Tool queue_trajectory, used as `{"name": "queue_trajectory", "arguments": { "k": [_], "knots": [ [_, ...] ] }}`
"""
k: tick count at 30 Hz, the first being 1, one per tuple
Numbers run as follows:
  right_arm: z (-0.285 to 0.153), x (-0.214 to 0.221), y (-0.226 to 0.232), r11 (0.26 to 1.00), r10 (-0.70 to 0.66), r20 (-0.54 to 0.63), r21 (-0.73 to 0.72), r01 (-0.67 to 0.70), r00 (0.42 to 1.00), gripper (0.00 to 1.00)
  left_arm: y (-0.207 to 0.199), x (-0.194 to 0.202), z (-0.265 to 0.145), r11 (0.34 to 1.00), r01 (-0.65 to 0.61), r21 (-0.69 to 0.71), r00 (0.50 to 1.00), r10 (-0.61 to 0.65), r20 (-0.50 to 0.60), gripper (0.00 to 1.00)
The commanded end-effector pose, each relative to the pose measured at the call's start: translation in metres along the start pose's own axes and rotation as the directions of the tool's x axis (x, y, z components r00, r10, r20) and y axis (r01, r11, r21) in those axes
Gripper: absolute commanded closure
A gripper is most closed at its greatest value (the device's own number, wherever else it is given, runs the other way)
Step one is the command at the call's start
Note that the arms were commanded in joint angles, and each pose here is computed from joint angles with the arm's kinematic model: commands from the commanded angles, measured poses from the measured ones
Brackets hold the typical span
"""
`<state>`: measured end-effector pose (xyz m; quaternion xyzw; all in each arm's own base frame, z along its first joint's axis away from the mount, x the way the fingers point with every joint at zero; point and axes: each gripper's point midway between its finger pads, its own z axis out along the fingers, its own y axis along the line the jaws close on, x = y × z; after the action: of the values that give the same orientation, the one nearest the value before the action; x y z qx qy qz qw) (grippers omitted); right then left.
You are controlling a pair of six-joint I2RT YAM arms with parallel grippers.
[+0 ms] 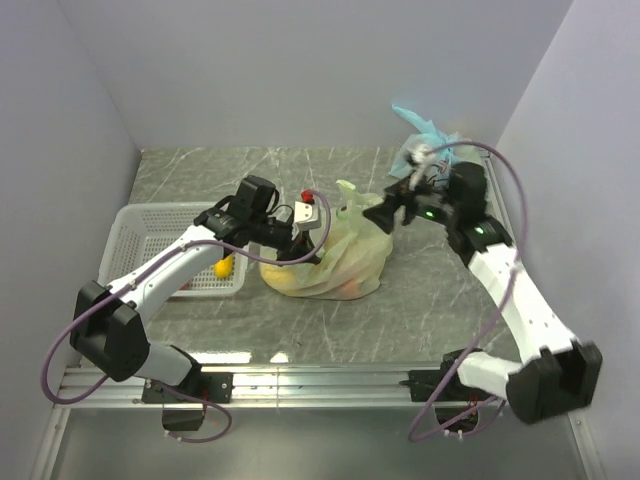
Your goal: Place the fake fruits into the plastic bag and tie a complex knot
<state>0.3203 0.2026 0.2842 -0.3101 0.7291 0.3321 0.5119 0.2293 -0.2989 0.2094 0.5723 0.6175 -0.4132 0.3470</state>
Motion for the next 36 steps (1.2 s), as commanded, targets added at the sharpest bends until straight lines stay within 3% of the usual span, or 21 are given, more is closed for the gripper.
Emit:
{"name": "queue_trajectory", "arguments": {
  "k": [1, 3, 9, 13, 19, 29, 31, 33, 34, 36],
  "knots": [
    [-0.048, -0.04, 0.007, 0.975, -0.22, 0.206, 0.028, 0.219, 0.953, 0.03, -0.004, -0.014, -0.003, 1.0, -0.01, 0.022, 0.999, 0.009, 0.048, 0.99],
    [-0.062, -0.035, 0.01, 0.936, -0.353, 0.214, 0.066, 0.347, 0.911, 0.01, -0.004, -0.013, -0.003, 1.0, -0.006, 0.026, 0.999, 0.005, 0.043, 0.99],
    [-0.06, 0.003, 0.006, 0.858, -0.51, 0.196, 0.05, 0.511, 0.837, 0.0, -0.002, -0.013, -0.003, 1.0, 0.005, 0.031, 1.0, -0.006, 0.028, 0.99],
    [-0.045, 0.002, -0.011, 0.842, -0.536, 0.235, 0.083, 0.532, 0.811, 0.0, -0.002, -0.017, -0.004, 0.999, 0.002, 0.033, 1.0, -0.003, 0.031, 0.99],
    [-0.021, -0.009, -0.019, 0.827, -0.541, 0.301, 0.021, 0.562, 0.785, 0.0, 0.0, -0.013, -0.004, 0.999, 0.001, 0.036, 1.0, -0.002, 0.012, 1.0],
    [0.03, 0.005, -0.021, 0.771, -0.578, 0.282, -0.116, 0.626, 0.766, 0.0, 0.002, -0.012, -0.003, 0.999, 0.004, 0.052, 1.0, -0.005, 0.007, 0.99],
    [0.038, 0.016, -0.018, 0.78, -0.56, 0.252, -0.16, 0.605, 0.789, 0.0, 0.003, -0.015, -0.005, 0.999, 0.007, 0.05, 1.0, -0.008, 0.016, 1.0],
    [0.047, 0.021, -0.022, 0.779, -0.56, 0.232, -0.179, 0.601, 0.795, 0.08, 0.003, -0.019, -0.006, 0.999, 0.006, 0.048, 1.0, -0.007, 0.028, 0.99],
    [0.05, 0.026, -0.021, 0.787, -0.548, 0.216, -0.195, 0.586, 0.808, 0.29, 0.003, -0.021, -0.007, 0.999, 0.005, 0.044, 0.999, -0.006, 0.033, 0.99],
    [0.056, 0.028, -0.024, 0.804, -0.521, 0.19, -0.217, 0.553, 0.832, 0.53, 0.003, -0.031, -0.01, 0.999, -0.023, 0.032, 0.998, 0.021, 0.059, 1.0]
  ]
}}
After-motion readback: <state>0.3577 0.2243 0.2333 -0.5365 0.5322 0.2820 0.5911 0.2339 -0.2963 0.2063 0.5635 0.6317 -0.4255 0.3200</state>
